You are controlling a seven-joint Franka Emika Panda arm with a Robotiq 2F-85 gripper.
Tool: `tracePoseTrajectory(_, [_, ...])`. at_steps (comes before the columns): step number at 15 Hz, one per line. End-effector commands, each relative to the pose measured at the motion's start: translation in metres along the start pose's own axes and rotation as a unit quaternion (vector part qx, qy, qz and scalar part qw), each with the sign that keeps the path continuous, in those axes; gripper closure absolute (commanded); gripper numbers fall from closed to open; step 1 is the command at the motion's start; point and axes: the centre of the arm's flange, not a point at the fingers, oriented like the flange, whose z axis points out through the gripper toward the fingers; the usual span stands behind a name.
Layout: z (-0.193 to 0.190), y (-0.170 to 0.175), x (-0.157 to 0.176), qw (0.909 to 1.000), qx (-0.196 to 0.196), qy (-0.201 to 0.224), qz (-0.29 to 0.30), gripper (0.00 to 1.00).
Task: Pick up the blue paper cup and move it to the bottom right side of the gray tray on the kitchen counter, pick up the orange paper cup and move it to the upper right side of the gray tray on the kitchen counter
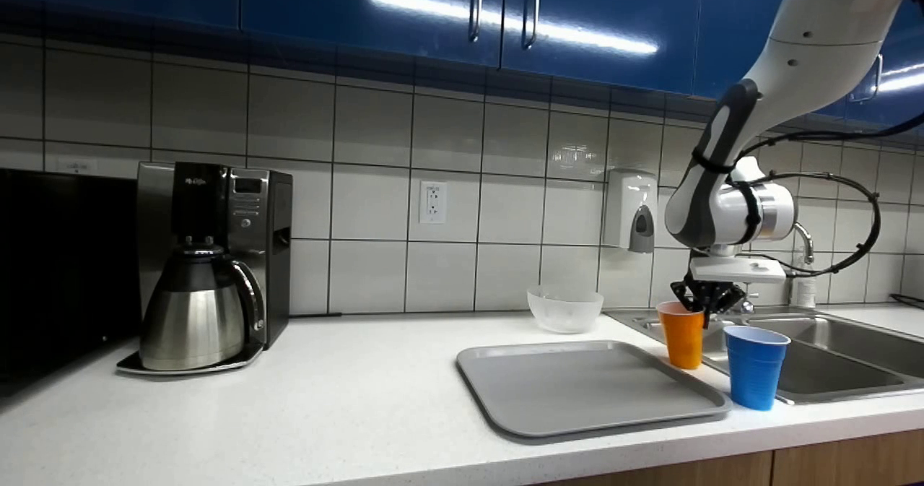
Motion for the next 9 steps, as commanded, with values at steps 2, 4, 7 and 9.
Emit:
tracePoseTrajectory(2, [0.0038,-0.0015,0.0077,0.9998,-0.005,0.008,0.015,0.5])
tracePoseTrajectory(4, [0.0035,-0.0013,0.0082,0.9998,-0.005,0.009,0.018,0.35])
tracePoseTrajectory(7, [-0.0015,-0.0009,0.009,0.9997,-0.005,0.013,0.019,0.12])
tracePoseTrajectory(9, [-0.0053,-0.0006,0.0098,0.9997,-0.005,0.016,0.019,0.0])
